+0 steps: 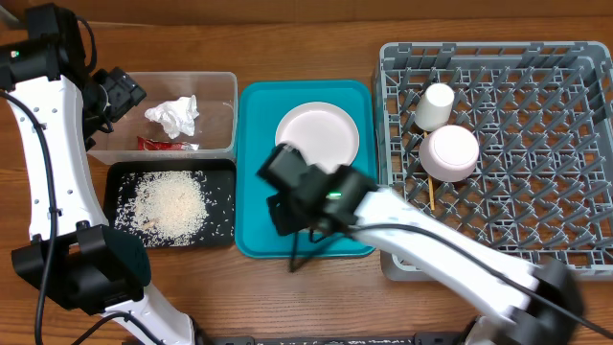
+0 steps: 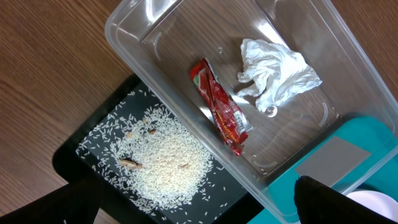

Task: Sort waste into correct bins and load items into the dishwasher
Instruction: 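Carry the small white bowl over the dish rack, then lower the small white bowl tilted into the rack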

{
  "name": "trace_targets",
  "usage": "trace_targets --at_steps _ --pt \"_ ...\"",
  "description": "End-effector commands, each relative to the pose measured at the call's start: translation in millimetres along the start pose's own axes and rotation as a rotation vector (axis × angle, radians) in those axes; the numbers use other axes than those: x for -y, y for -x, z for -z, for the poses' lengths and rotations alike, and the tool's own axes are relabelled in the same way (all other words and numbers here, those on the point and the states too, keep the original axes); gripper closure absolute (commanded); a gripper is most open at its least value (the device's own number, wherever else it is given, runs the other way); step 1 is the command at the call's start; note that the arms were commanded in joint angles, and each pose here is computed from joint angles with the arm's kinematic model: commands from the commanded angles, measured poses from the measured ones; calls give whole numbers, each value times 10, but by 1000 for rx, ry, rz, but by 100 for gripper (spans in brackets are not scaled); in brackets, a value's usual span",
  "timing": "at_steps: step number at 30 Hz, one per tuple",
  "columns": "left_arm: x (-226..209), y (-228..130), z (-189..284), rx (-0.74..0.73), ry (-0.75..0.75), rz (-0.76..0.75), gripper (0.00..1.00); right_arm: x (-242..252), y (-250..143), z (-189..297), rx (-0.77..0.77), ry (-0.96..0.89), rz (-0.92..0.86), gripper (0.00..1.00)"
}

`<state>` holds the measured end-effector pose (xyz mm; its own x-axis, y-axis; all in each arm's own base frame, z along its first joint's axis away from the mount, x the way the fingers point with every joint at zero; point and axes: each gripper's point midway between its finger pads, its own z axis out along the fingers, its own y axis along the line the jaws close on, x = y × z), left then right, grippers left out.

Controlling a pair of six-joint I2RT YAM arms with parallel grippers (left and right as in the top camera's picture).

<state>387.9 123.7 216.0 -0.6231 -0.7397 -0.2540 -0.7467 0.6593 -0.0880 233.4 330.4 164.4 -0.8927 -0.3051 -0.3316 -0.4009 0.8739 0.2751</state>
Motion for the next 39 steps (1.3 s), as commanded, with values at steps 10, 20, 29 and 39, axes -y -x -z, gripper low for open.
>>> trace_targets --at_steps 10,20,29,39 --pt "10 11 31 15 4 -18 0 193 200 1597 182 434 -53 96" --pt "10 10 31 15 4 -18 0 678 308 2264 297 695 -155 96" --pt "10 11 31 15 4 -18 0 1159 256 2218 342 775 -260 96" --pt "10 11 31 15 4 -18 0 1707 -57 1867 403 899 -412 96"
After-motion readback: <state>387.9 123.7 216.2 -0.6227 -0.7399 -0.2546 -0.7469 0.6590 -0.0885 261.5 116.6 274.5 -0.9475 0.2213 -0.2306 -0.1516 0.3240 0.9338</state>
